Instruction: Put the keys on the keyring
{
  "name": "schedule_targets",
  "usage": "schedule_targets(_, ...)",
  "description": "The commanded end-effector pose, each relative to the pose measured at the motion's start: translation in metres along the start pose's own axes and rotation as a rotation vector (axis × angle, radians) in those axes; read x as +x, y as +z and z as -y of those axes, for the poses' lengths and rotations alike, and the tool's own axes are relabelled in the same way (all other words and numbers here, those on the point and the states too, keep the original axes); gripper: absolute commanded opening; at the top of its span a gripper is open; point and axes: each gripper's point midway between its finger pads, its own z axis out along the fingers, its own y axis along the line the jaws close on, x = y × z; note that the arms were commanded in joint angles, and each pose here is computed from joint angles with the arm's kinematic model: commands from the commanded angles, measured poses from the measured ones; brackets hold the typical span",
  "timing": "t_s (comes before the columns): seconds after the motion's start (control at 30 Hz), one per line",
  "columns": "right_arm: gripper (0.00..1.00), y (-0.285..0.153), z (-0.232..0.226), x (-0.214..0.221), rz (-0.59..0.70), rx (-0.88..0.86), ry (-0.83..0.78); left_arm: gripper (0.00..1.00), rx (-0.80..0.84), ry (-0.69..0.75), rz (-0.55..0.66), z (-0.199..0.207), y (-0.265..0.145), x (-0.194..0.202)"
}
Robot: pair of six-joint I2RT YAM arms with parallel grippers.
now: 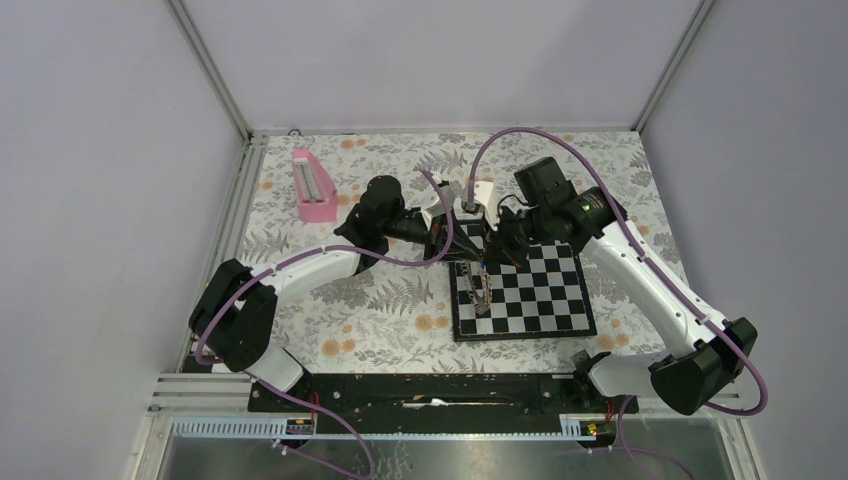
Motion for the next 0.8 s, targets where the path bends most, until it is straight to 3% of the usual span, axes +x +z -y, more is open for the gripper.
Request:
schedule_targets(0.0,0.00,-0.007,0.001,-0.018,0.059,0.024,-0.043,0.06,0.058,0.051,0.016,0.012,0.003,-0.006)
schedule_targets(0.27,0.01,-0.006,0.001,-0.015,0.058,0.031,-0.044,0.00,0.065,0.049,0.035,0.014,0.004,-0.013)
schedule_targets(0.5,0.25,-0.016,0.002,-0.020,0.107,0.084,-0.081,0.00,0.101,0.059,0.093,0.027,-0.002,-0.032)
schedule_targets(0.77,0.32,-0.028,-0.006,-0.028,0.189,0.101,-0.164,0.00,0.149,0.038,0.156,0.048,-0.010,-0.045)
